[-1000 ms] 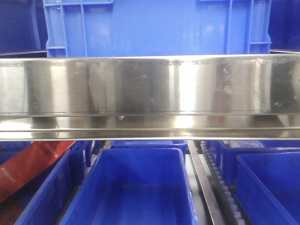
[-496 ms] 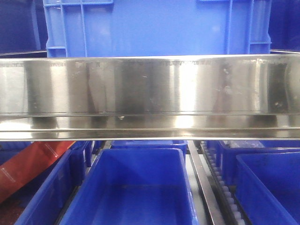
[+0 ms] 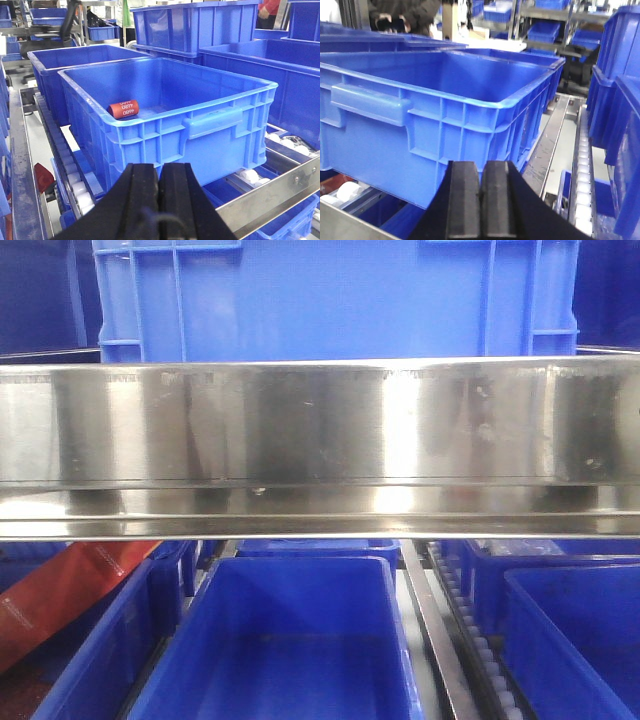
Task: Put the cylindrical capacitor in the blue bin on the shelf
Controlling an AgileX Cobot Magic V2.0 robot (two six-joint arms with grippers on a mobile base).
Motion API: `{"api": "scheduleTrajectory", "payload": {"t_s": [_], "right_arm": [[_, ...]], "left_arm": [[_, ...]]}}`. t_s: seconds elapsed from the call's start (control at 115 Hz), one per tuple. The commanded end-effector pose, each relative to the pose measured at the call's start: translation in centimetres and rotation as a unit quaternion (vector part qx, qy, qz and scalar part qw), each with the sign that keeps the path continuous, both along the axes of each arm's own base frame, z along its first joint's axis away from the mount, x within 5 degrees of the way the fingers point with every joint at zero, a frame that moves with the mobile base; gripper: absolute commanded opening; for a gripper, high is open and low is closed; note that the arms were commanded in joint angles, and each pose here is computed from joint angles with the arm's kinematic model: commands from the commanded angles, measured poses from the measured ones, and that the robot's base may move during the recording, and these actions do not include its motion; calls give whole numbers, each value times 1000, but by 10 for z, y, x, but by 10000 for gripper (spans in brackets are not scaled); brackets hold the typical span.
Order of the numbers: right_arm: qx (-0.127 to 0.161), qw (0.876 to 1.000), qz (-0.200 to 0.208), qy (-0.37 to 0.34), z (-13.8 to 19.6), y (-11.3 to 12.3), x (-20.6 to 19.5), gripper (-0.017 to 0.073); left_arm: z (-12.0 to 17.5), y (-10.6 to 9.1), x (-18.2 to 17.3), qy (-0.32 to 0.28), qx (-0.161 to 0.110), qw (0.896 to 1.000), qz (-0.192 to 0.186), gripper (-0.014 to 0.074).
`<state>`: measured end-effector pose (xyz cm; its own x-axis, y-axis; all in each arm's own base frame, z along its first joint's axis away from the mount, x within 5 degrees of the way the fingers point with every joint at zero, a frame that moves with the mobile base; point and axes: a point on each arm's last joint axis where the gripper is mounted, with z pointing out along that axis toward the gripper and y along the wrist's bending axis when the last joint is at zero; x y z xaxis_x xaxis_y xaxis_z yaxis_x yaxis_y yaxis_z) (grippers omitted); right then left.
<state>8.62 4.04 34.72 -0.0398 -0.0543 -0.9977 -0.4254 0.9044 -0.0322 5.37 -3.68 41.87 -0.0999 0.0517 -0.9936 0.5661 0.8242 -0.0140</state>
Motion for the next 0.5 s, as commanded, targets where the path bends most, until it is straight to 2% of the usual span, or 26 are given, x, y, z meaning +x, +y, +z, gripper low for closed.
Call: {"api": "scheduleTrajectory", "payload": {"t_s": [0.0,0.487], "right_arm": [[4,1000,-4,-19,1,-1,-1,-159],[4,1000,-4,-19,1,-1,-1,-159]], "left_arm": [[1,0,0,-5,-6,1000,0,-111],[1,0,0,-5,-6,1000,0,-111]]}}
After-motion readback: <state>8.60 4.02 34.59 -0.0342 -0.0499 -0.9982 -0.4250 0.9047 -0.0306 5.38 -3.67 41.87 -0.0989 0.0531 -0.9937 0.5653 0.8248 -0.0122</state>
